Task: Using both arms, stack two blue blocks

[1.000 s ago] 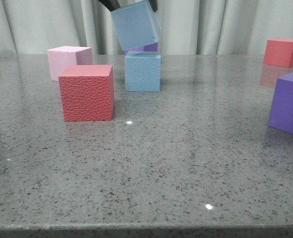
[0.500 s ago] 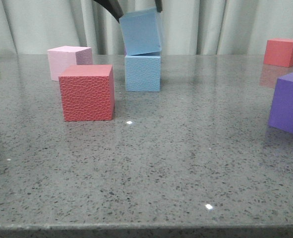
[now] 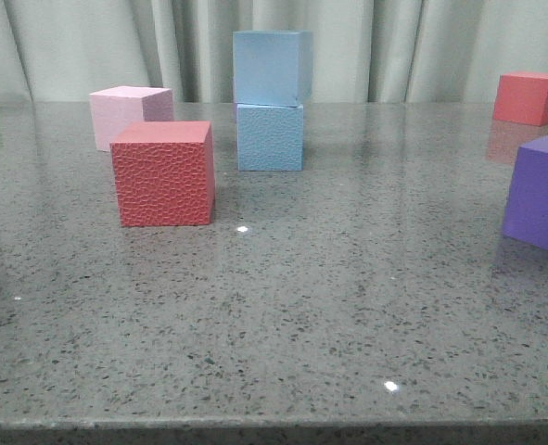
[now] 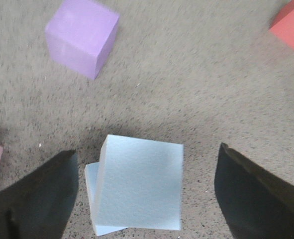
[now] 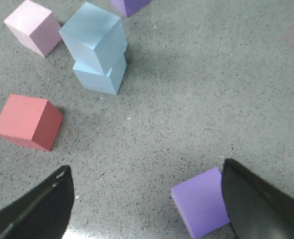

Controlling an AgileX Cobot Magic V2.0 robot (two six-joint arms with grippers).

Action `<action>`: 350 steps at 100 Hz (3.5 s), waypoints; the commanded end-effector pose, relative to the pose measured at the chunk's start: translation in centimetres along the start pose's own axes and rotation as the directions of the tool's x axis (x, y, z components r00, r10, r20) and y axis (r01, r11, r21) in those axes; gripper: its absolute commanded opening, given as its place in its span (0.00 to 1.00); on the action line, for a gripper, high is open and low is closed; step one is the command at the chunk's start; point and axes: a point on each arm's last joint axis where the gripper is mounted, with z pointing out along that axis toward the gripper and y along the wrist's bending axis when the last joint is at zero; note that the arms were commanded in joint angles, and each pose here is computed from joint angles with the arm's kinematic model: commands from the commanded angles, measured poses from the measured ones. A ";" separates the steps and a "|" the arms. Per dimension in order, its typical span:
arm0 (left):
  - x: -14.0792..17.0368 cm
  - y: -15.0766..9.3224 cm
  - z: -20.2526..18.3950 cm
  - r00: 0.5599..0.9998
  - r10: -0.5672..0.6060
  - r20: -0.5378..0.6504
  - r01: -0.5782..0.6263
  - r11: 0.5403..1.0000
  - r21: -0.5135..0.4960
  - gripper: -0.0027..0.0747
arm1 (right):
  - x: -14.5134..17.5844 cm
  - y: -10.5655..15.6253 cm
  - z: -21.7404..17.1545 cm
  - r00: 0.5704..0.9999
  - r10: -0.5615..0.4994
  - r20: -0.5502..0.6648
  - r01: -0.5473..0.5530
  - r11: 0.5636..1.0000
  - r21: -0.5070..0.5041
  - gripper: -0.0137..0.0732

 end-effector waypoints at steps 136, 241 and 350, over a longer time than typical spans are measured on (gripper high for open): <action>18.2 7.9 -20.2 0.866 0.263 0.425 -0.318 0.946 0.062 0.06 | 11.1 -6.2 -5.4 0.920 0.002 0.392 0.021 0.998 -0.054 0.09; 29.6 14.1 -18.6 0.774 0.176 0.608 -0.390 0.889 0.239 0.01 | 17.0 -8.3 -6.4 0.772 -0.017 0.635 0.105 0.989 -0.101 0.03; 33.5 19.7 -17.3 0.599 0.271 0.754 -0.154 0.962 -0.224 0.01 | 17.0 -8.3 -6.4 0.773 -0.017 0.634 0.104 0.990 -0.100 0.03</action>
